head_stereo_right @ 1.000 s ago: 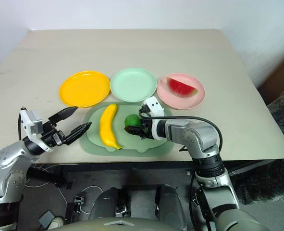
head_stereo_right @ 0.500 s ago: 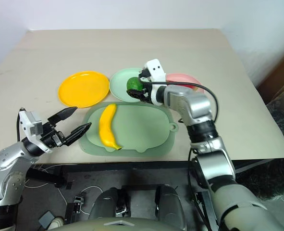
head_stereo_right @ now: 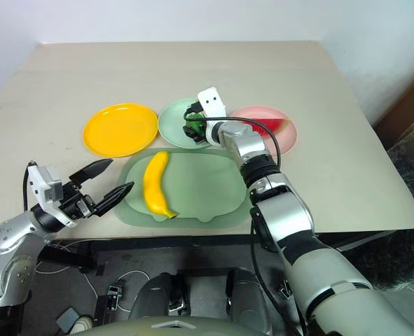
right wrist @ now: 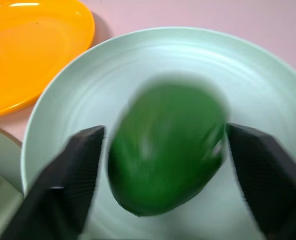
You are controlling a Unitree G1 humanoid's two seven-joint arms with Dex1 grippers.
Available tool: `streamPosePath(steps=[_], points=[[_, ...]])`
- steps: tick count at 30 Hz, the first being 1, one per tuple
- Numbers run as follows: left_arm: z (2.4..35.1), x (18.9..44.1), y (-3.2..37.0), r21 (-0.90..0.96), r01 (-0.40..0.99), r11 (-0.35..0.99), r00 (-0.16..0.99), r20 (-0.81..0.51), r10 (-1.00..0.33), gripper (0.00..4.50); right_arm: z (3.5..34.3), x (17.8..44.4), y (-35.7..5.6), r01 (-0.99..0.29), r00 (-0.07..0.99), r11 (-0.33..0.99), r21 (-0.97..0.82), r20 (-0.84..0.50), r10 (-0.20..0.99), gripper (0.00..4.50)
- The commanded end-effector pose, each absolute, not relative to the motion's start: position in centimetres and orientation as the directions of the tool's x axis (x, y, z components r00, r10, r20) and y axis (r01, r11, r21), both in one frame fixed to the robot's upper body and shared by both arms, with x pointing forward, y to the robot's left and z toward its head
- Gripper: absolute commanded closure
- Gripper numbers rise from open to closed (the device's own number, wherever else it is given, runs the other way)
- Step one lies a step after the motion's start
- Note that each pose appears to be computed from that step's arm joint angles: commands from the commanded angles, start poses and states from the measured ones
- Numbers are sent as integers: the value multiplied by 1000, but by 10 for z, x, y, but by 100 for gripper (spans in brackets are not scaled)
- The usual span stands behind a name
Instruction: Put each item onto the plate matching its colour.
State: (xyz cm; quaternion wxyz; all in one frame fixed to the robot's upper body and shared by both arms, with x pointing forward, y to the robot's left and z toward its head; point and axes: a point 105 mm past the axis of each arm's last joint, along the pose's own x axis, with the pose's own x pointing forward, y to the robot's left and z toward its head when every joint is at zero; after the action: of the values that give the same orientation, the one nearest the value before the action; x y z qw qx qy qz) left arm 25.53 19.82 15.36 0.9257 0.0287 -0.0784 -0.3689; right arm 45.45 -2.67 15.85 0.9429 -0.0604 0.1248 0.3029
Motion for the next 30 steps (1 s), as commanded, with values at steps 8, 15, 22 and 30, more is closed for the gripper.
streamPosePath(steps=[8, 15, 22, 30], points=[[165, 252, 202, 152, 661, 734, 716, 161, -679, 0, 216, 422, -34, -679, 732, 733, -31, 40, 680, 5], [164, 265, 198, 168, 541, 824, 807, 172, -565, 0, 205, 359, -49, -783, 621, 621, -44, 19, 784, 5], [159, 264, 181, 140, 477, 868, 850, 177, -496, 0, 207, 306, -77, -873, 479, 478, -101, 8, 878, 5], [156, 278, 164, 105, 332, 937, 930, 130, -344, 0, 192, 307, -87, -857, 511, 504, -108, -50, 858, 5]])
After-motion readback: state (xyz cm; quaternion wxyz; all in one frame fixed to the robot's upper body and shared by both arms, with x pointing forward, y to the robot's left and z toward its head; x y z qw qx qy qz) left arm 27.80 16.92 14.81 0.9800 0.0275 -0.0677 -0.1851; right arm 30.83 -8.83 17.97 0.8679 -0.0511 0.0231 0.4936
